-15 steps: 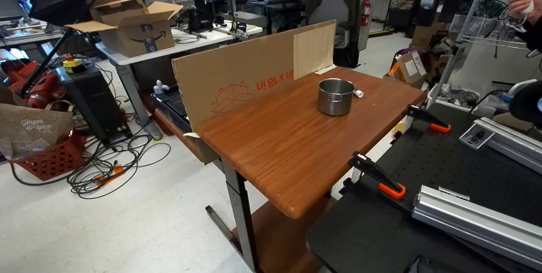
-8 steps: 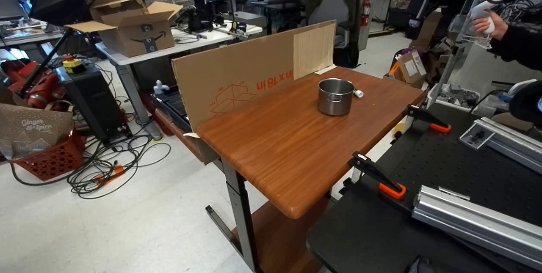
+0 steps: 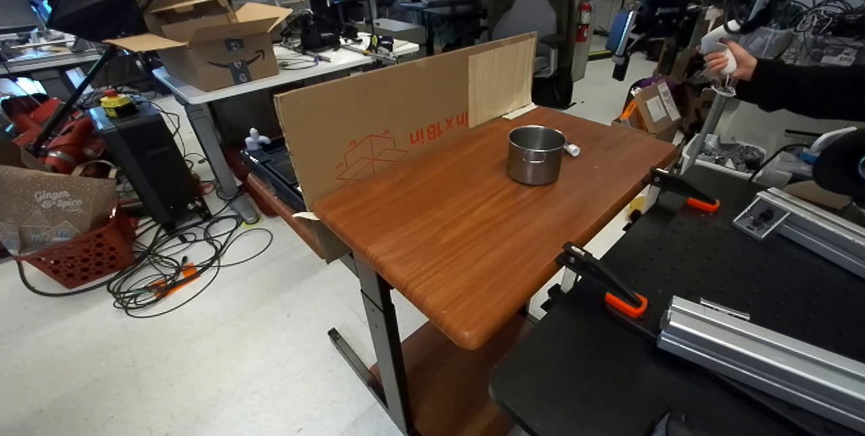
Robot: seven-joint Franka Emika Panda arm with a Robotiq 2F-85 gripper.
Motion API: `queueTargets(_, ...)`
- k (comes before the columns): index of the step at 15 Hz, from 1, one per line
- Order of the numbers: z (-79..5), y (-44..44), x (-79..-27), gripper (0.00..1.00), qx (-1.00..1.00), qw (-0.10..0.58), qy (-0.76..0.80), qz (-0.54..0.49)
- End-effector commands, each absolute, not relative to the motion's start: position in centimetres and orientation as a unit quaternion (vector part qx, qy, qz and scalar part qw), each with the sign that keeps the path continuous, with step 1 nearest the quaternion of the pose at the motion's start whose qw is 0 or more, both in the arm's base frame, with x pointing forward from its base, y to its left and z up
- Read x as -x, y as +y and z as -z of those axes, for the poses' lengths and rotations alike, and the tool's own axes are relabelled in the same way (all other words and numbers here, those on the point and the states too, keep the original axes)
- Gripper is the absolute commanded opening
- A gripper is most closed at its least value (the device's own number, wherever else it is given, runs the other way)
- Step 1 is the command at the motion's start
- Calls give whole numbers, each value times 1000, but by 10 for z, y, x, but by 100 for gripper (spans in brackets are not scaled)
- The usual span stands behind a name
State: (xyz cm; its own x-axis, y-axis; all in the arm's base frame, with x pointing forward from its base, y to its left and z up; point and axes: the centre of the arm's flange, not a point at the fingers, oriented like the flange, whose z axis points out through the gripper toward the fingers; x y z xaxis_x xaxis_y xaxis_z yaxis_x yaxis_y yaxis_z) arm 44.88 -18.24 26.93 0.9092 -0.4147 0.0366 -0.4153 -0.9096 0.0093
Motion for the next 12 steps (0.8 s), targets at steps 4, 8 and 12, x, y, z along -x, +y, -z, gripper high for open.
queueTargets(4,-221,-188,-529,100,-968,31,-249,-2)
queueTargets(8,-198,-173,-560,100,-966,36,-256,-4)
queueTargets(12,-179,-160,-578,100,-962,41,-270,0)
